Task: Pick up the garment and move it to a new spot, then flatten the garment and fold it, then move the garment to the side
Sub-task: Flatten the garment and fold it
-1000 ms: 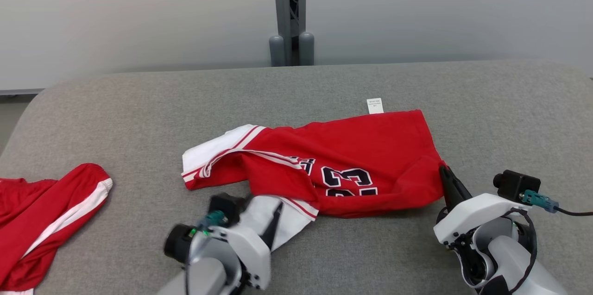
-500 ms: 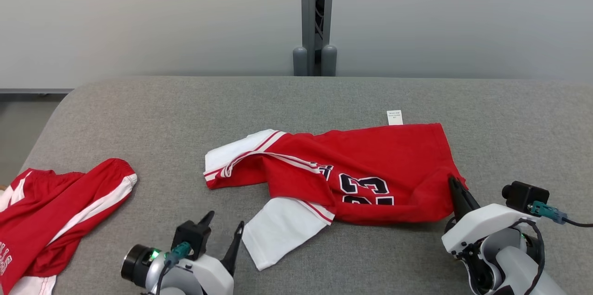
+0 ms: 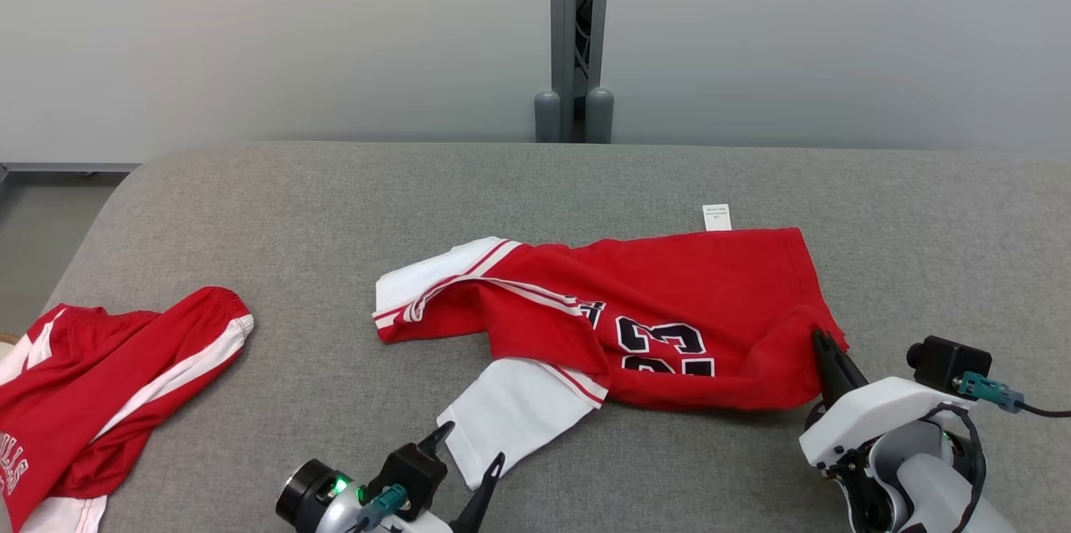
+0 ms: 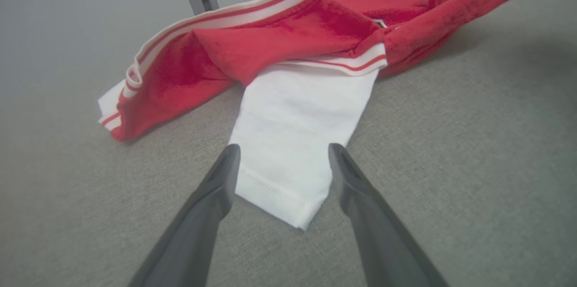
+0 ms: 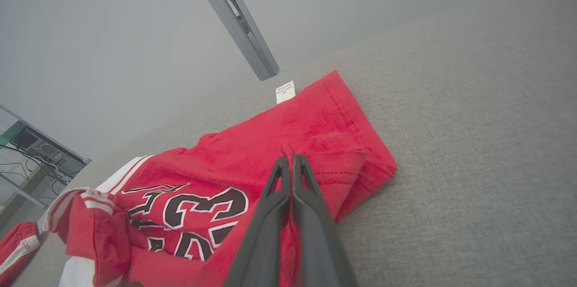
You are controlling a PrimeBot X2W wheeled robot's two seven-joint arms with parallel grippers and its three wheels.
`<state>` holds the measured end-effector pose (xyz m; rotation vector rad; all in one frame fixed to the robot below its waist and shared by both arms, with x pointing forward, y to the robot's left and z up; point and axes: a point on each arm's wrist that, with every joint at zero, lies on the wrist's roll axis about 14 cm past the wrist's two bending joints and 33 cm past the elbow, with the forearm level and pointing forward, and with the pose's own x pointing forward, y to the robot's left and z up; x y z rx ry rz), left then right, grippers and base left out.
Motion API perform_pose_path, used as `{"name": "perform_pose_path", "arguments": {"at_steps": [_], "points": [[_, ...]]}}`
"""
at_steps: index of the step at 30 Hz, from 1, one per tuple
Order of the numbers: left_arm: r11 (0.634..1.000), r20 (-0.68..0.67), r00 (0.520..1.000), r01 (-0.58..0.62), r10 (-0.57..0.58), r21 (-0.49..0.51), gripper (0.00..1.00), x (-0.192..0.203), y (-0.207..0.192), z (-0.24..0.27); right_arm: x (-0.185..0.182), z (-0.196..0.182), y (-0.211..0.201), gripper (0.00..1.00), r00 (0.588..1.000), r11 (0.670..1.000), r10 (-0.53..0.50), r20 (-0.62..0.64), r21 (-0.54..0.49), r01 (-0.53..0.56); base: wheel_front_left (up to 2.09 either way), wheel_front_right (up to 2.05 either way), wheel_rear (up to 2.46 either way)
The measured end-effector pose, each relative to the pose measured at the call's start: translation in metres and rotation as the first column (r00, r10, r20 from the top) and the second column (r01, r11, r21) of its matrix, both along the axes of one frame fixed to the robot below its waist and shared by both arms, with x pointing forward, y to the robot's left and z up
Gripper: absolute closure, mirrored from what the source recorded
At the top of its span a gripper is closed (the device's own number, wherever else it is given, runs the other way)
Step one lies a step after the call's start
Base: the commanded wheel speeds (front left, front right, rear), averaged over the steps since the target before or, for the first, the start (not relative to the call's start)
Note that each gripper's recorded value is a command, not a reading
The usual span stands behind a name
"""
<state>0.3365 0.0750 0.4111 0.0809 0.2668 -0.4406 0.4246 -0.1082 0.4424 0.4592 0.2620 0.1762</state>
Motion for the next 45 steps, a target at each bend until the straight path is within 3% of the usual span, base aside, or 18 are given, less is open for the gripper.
{"name": "perform_pose_path", "arguments": {"at_steps": [11, 30, 31, 32, 33, 34, 45], "points": [[0.974, -0.097, 0.984, 0.166, -0.153, 0.152, 0.00, -0.020, -0.014, -0.038, 0.000, -0.006, -0.004, 1.00, 1.000, 1.000, -0.010, -0.016, -0.005, 0.009, 0.00, 0.00, 0.00], [0.975, -0.145, 0.983, 0.140, -0.116, 0.171, 0.00, -0.009, -0.014, -0.050, 0.002, -0.012, -0.011, 1.00, 0.999, 1.000, -0.026, -0.032, -0.014, 0.025, 0.00, 0.00, 0.00], [0.976, -0.145, 0.983, 0.138, -0.114, 0.169, 0.15, -0.008, -0.014, -0.050, 0.002, -0.013, -0.011, 1.00, 0.999, 1.000, -0.025, -0.033, -0.014, 0.025, 0.00, 0.00, 0.00], [0.976, -0.145, 0.983, 0.136, -0.112, 0.168, 0.60, -0.008, -0.014, -0.050, 0.002, -0.013, -0.011, 1.00, 0.999, 1.000, -0.025, -0.033, -0.013, 0.025, 0.00, 0.00, 0.00], [0.977, -0.147, 0.983, 0.133, -0.109, 0.165, 0.92, -0.008, -0.014, -0.050, 0.002, -0.013, -0.011, 1.00, 0.999, 1.000, -0.025, -0.033, -0.013, 0.024, 0.00, 0.00, 0.00], [0.978, -0.151, 0.983, 0.129, -0.105, 0.162, 1.00, -0.008, -0.013, -0.051, 0.002, -0.013, -0.010, 1.00, 0.999, 1.000, -0.025, -0.034, -0.012, 0.024, 0.00, 0.00, 0.00], [0.987, -0.146, 0.986, 0.096, -0.077, 0.131, 1.00, -0.006, -0.010, -0.045, 0.001, -0.010, -0.008, 1.00, 0.999, 1.000, -0.021, -0.029, -0.012, 0.020, 0.00, 0.00, 0.00]]}}
